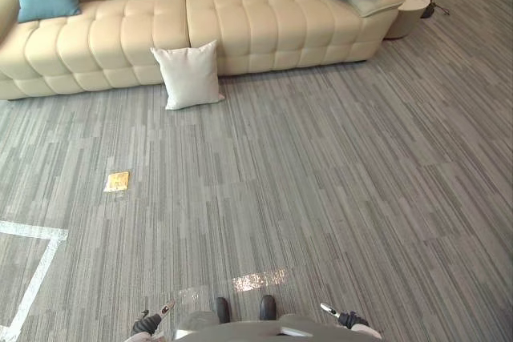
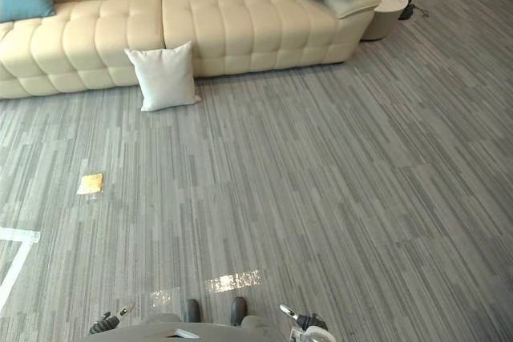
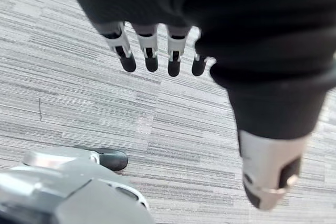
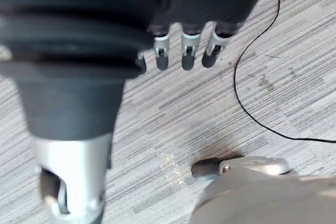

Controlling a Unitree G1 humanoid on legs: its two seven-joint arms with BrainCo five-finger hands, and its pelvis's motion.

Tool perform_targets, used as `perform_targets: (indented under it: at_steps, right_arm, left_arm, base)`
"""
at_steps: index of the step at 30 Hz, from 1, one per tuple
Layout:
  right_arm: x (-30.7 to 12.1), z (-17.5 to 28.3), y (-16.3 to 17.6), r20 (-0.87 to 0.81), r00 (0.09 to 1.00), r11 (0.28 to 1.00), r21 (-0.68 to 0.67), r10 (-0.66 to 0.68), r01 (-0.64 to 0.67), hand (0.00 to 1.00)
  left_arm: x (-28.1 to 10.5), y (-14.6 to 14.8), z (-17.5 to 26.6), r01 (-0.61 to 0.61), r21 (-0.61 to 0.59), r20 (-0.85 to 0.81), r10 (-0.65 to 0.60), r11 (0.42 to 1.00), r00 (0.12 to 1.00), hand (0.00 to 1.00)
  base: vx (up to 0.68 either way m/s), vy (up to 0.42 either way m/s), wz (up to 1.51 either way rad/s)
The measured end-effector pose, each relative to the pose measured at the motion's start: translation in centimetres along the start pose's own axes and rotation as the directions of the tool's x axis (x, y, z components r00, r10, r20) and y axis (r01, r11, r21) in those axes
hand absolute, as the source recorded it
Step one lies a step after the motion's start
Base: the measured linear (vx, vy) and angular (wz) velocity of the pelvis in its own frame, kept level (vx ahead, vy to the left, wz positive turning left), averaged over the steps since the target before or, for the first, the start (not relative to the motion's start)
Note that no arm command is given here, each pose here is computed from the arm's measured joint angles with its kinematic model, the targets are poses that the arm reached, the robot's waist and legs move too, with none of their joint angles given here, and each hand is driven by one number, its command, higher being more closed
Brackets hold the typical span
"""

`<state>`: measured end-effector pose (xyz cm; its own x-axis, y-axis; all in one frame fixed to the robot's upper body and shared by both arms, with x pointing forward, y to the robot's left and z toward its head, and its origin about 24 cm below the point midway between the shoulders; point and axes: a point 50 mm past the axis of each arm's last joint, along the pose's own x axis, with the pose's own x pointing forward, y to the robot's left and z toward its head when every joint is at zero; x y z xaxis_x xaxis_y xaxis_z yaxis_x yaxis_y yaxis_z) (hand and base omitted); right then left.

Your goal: Pick up cushions and gather them together orderly.

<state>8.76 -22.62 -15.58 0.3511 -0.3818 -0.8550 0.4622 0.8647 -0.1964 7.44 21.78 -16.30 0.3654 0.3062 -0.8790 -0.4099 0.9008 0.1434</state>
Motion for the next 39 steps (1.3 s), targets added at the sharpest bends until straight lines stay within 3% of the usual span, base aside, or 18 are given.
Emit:
perform_targets:
  at_steps: [7,15,24,27,39]
  right_arm:
    - [-0.2,-0.3,-0.2,-0.004,1.000,0.997,0.070,-0.019,0.019,0.00]
    - [0.0,0.2,-0.9,0.003,0.999,0.995,0.088,-0.051,0.051,0.00]
    - [0.2,1.5,-0.3,0.042,0.999,0.999,0.036,-0.024,0.023,0.00]
    - [0.1,2.1,1.8,0.067,0.997,0.999,-0.030,0.044,-0.042,0.00]
    - [-0.7,1.4,5.1,0.055,0.992,0.993,0.017,0.117,-0.118,0.00]
  left_arm:
    - [0.3,-1.2,2.3,0.028,-0.006,0.063,-0.028,1.000,0.998,0.00]
    - [-0.2,-6.3,3.1,0.146,-0.078,0.080,-0.139,0.986,0.987,0.00]
    - [-0.2,-5.5,5.5,0.121,-0.172,0.181,-0.090,0.978,0.979,0.00]
    - [-0.1,-5.5,6.6,0.129,-0.137,0.220,-0.097,0.982,0.971,0.00]
    - [0.4,-4.2,6.1,0.103,-0.016,0.181,-0.099,0.995,0.979,0.00]
  base:
    - [0.35,-0.086,0.30]
    - [0.63,-0.334,0.56]
    - [0.48,-0.137,-0.18]
    - [0.41,0.184,-0.21]
    - [0.41,0.332,0.15]
